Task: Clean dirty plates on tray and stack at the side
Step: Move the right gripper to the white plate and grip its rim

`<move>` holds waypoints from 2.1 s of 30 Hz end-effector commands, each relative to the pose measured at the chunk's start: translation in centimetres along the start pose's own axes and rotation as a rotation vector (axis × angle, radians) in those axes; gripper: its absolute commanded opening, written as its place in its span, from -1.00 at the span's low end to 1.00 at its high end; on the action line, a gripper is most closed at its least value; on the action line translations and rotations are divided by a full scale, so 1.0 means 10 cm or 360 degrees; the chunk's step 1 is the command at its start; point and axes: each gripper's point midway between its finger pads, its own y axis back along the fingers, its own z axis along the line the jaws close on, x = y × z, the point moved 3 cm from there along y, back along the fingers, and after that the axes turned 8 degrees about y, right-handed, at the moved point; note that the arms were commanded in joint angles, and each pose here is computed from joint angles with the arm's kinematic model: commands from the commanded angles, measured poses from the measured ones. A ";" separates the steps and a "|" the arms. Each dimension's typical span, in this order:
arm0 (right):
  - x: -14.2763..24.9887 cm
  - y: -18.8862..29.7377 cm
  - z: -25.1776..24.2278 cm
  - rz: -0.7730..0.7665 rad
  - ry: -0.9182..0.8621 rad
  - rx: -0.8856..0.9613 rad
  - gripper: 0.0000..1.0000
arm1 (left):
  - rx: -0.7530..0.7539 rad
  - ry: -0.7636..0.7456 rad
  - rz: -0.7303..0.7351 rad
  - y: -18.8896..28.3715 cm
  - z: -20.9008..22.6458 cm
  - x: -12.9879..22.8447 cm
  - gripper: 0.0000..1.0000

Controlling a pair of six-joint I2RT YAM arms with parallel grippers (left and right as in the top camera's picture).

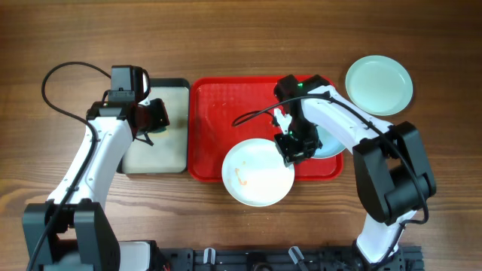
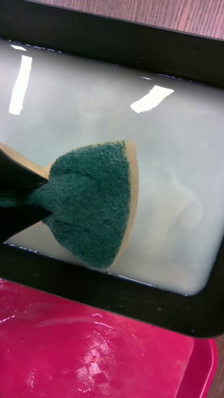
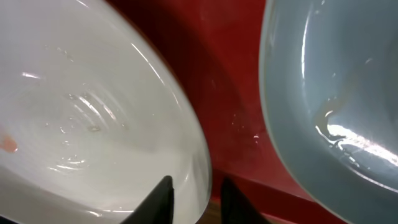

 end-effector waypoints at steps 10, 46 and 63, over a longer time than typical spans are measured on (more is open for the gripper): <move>-0.03 -0.04 0.00 -0.0044 -0.0094 0.0017 -0.70 | 0.0014 -0.0014 0.0010 0.00 0.01 0.02 -0.92; -1.52 0.37 -0.15 -0.0907 -0.0132 0.0215 -0.24 | 0.0065 -0.0012 -0.0103 0.01 -0.06 -0.13 -0.92; -1.56 1.28 -0.09 -0.0995 -0.0024 -0.0059 -0.63 | 0.0065 -0.0012 -0.0103 0.01 -0.06 -0.13 -0.92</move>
